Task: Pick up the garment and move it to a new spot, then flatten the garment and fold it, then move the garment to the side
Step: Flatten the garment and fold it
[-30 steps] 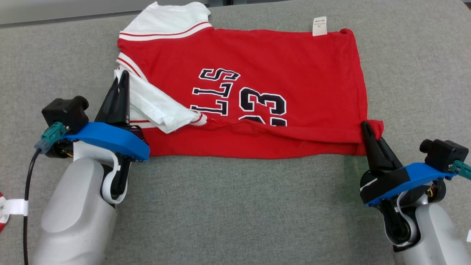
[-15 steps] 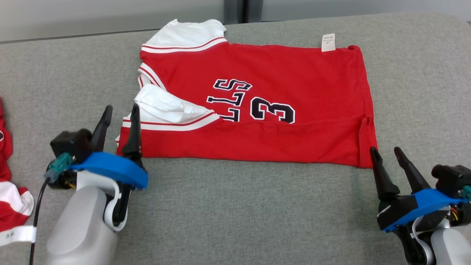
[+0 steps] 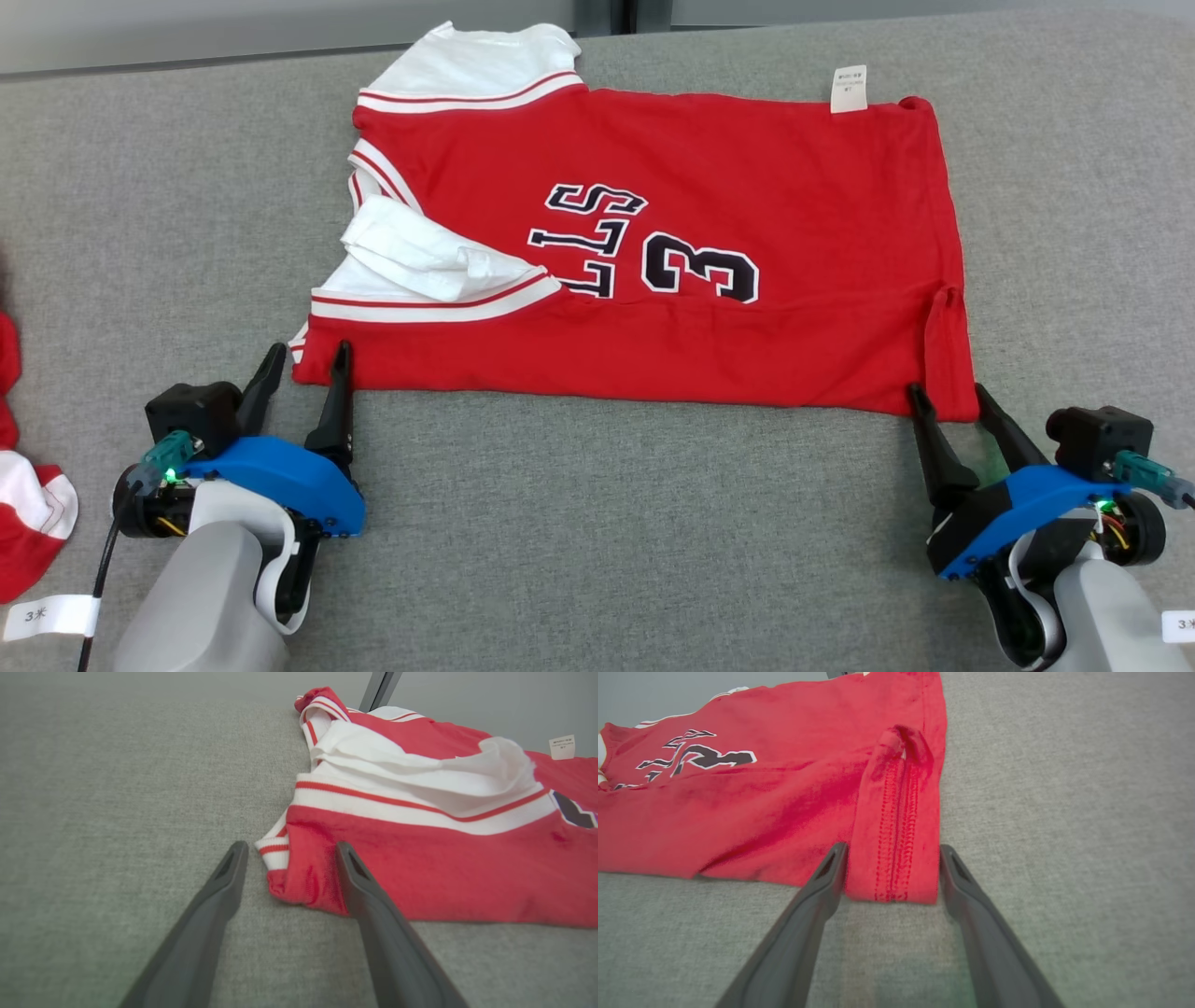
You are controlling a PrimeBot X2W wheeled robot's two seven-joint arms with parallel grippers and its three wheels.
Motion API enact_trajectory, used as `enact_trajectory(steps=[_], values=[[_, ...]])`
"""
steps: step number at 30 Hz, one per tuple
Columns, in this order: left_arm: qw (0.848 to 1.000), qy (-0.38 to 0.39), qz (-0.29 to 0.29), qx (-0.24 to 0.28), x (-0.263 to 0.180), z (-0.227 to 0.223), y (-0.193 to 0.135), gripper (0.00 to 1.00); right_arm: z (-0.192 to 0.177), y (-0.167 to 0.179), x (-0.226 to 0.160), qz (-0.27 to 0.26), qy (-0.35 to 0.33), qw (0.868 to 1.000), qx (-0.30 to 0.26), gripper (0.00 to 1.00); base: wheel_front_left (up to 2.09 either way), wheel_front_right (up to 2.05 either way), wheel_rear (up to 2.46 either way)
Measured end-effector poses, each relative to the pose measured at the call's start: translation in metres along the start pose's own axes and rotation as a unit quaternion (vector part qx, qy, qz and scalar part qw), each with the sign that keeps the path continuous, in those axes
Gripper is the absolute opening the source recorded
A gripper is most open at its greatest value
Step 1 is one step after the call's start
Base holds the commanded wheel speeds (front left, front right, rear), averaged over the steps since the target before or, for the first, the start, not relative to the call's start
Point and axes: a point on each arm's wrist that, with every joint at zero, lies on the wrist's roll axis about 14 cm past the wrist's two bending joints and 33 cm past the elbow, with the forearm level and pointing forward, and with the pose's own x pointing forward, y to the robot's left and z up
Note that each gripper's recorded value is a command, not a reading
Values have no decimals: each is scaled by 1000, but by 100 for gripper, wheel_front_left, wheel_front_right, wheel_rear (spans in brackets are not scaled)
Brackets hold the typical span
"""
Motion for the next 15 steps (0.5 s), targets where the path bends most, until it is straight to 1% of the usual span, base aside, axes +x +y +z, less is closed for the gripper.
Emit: enact_trajectory(steps=[5,6,7,8,9,12,15], values=[[1000,14,-1,-10,2,-6,-2,100,-4,3,7,1,4,1000,2,100,0,0,0],[1000,15,-1,-13,3,-6,-2,89,-5,3,9,1,6,1000,2,50,0,0,0],[1000,16,-1,-17,3,-6,-3,36,-5,4,10,2,5,1000,2,15,0,0,0],[1000,17,0,-19,3,-6,-3,6,-4,5,11,3,3,1000,3,0,0,0,0],[1000,17,0,-19,4,-6,-3,0,-3,6,12,4,0,1000,3,0,0,0,0],[999,4,1,-41,4,1,-8,0,0,12,12,10,-15,1000,7,0,0,0,0],[999,-15,1,-47,-2,11,-11,0,8,15,9,15,-33,999,10,0,0,0,0]])
